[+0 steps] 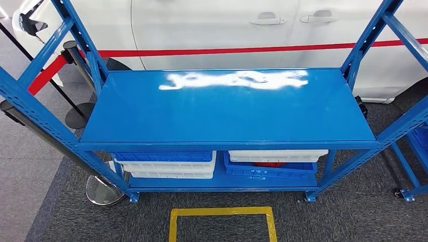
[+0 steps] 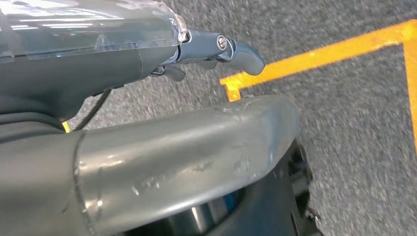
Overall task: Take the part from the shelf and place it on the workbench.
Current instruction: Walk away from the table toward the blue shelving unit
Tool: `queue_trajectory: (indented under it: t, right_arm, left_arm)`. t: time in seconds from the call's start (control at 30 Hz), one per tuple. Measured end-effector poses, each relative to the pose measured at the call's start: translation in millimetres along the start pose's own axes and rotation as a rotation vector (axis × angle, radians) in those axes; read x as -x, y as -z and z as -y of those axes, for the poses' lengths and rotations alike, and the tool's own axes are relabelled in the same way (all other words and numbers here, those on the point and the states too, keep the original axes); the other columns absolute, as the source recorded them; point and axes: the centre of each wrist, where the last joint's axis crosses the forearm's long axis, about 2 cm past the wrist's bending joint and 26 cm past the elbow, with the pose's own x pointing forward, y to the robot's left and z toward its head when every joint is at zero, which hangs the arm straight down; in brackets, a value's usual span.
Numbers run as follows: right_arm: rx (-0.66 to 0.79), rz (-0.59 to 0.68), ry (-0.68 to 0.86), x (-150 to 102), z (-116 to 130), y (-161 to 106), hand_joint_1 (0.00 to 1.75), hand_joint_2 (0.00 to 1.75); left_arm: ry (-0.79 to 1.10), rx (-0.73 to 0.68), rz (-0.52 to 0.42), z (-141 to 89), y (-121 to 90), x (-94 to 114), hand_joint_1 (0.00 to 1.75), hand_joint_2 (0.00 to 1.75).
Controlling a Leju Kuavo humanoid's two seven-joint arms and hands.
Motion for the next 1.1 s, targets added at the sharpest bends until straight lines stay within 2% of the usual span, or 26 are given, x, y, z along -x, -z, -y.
queue_trajectory:
  t: [0.3, 0.43, 0.63, 0.77, 0.93, 1.1]
  right_arm:
    - [0.001, 0.003, -0.003, -0.1, 0.2, 0.0, 0.00, 0.00]
    - [0.001, 0.006, -0.007, -0.7, 0.2, -0.1, 0.00, 0.00]
    - [0.003, 0.009, -0.010, -1.0, 0.0, -0.2, 0.00, 0.00]
    - [0.006, 0.013, -0.011, -1.7, 0.2, -0.3, 0.00, 1.75]
    - [0.041, 0.032, -0.013, -3.9, 0.2, -0.9, 0.00, 1.75]
    - [0.062, 0.043, 0.007, -0.8, 6.0, 1.1, 0.00, 1.75]
  left_arm:
    - [0.000, -0.004, -0.017, -0.3, 0.4, -0.8, 0.00, 0.00]
    - [0.008, -0.012, -0.046, -0.8, 1.4, -2.6, 0.00, 1.75]
    - [0.020, -0.050, -0.116, -1.7, 2.0, -3.9, 0.00, 1.75]
    - [0.023, -0.058, -0.140, -1.9, 2.3, -4.5, 0.00, 1.75]
    - [0.052, -0.086, -0.284, -3.0, 3.9, -7.9, 0.00, 1.75]
    - [0.063, -0.091, -0.311, -4.6, 4.9, -9.8, 0.00, 1.75]
